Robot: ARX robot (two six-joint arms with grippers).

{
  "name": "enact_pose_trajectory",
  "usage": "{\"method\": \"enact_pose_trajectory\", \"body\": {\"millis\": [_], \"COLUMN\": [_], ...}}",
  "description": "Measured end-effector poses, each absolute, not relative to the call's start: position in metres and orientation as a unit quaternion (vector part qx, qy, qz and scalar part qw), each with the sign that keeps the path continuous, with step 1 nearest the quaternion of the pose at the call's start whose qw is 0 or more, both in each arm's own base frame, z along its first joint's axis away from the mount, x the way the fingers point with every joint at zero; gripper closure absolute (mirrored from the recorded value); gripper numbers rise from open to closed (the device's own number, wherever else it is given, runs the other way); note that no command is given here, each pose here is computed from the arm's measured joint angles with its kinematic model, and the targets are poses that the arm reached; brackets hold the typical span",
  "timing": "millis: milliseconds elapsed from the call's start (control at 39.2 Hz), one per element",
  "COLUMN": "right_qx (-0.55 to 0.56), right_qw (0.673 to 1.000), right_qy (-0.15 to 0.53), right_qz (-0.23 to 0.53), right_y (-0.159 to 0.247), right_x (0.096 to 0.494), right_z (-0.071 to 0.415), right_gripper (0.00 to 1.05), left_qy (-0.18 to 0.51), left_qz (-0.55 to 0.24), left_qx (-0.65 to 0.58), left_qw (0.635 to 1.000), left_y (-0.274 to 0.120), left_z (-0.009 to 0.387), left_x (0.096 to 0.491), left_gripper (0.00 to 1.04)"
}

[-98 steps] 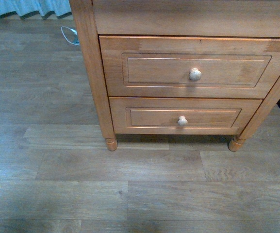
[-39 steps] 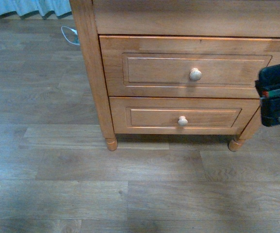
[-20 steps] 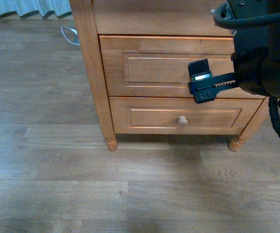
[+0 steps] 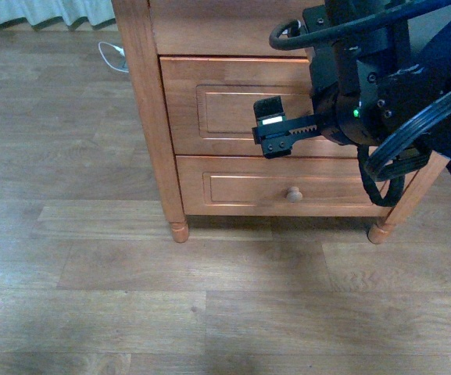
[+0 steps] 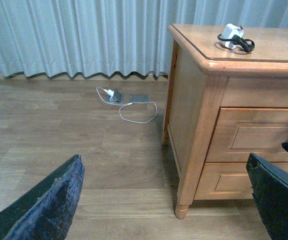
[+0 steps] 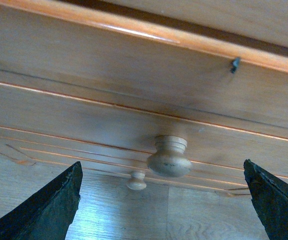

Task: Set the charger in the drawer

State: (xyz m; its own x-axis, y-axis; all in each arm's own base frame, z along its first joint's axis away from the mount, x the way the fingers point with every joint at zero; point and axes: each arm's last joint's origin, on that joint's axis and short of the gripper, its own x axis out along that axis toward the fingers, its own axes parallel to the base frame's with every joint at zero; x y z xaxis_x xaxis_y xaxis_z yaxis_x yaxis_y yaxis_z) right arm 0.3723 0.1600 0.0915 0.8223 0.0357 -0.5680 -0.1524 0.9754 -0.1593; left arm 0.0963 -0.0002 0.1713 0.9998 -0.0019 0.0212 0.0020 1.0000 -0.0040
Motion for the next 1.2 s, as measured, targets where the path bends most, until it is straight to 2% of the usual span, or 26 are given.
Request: {"method": "enact_pose_trajectory", "body": {"millis": [484, 535, 637, 866, 917, 968, 1197], "right_qx": [-0.059, -0.058, -0.057, -0.059, -0.061, -0.061, -0.062], "right_qw": [0.952, 0.952, 0.953, 0.953, 0.953, 0.952, 0.951], "right_qy": [0.299, 0.298, 0.296, 0.296, 0.297, 0.298, 0.302], "right_qz": [0.028, 0.028, 0.025, 0.025, 0.025, 0.025, 0.026], "right_y": [0.164, 0.164, 0.164, 0.163, 0.163, 0.163, 0.163], "right_x": [0.387, 0.388, 0.388, 0.388, 0.388, 0.388, 0.388], "right_z": [0.082, 0.083, 0.083, 0.083, 0.083, 0.083, 0.083], "right_gripper": [0.09, 0.14, 0.34, 0.68, 0.79, 0.82, 0.82], "left_qy": [-0.011, -0.011, -0.011, -0.011, -0.011, -0.011, -0.011], "left_qz": [-0.001, -0.001, -0.001, -0.001, -0.001, -0.001, -0.001], "left_qx": [-0.002, -0.002, -0.002, -0.002, -0.002, -0.002, -0.002], "left_qw": [1.000, 1.000, 1.000, 1.000, 1.000, 1.000, 1.000], "left_y": [0.000, 0.000, 0.000, 0.000, 0.000, 0.000, 0.000], "left_z": [0.171, 0.171, 0.171, 0.171, 0.171, 0.171, 0.171], "left_x": [0.096, 0.096, 0.096, 0.096, 0.096, 0.096, 0.096], "left_gripper": [0.06, 0.06, 0.06, 0.06, 0.06, 0.06, 0.06]}}
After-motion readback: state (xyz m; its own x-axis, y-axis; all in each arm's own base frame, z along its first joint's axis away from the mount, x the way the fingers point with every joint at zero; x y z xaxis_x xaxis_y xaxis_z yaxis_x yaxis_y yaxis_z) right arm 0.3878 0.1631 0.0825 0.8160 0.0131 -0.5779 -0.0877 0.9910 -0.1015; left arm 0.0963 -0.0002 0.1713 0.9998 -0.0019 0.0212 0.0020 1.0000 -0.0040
